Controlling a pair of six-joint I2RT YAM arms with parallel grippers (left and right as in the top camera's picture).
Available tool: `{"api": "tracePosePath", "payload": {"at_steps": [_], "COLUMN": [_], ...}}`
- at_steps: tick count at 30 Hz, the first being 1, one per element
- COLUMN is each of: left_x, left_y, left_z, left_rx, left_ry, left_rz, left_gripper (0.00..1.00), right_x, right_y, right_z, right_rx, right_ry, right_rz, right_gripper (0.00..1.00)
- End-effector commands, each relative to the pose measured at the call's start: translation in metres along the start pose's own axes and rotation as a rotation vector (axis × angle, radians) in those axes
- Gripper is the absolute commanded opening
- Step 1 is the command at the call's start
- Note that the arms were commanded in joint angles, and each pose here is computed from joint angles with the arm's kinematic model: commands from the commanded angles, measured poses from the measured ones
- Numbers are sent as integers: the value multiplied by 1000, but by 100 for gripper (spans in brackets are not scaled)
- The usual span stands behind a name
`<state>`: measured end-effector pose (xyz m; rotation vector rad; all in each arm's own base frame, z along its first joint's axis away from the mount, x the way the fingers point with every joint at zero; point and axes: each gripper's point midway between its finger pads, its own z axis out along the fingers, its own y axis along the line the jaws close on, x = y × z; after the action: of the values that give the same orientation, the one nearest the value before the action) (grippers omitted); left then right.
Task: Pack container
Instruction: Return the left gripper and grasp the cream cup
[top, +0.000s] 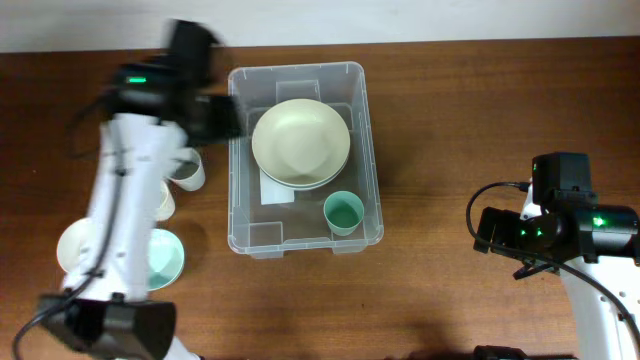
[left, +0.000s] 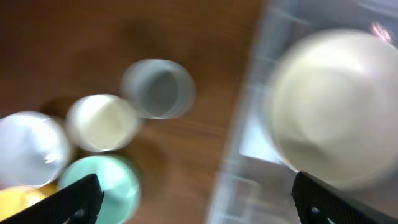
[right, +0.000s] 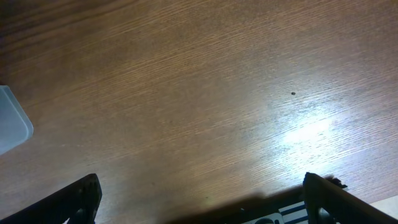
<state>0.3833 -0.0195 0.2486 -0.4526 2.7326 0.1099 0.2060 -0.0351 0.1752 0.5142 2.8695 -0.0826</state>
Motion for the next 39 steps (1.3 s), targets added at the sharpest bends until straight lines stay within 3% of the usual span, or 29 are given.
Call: {"api": "tracePosePath", "payload": {"at_steps": [1, 7, 11, 24, 39], "left_x": [-4, 19, 38, 86, 86], "left_y": [49, 112, 133, 144, 154], "left_z": [10, 44, 72, 149, 163], "left_rx": [-77, -168, -140, -93, -97], "left_ry": [35, 166, 252, 330, 306], "left_rz": [-88, -223, -288, -260, -292], "left_gripper": [99, 99, 99, 99, 99], "right_x": [0, 0, 0, 0, 0], "right_y": [-1, -1, -1, -1, -1], "right_z": [0, 0, 0, 0, 0], "right_rx": [7, 8, 7, 8, 8], "right_ry": [-3, -3, -3, -2, -3], "right_rz": [6, 6, 6, 6, 3], "right_gripper": [99, 99, 99, 99, 99]}}
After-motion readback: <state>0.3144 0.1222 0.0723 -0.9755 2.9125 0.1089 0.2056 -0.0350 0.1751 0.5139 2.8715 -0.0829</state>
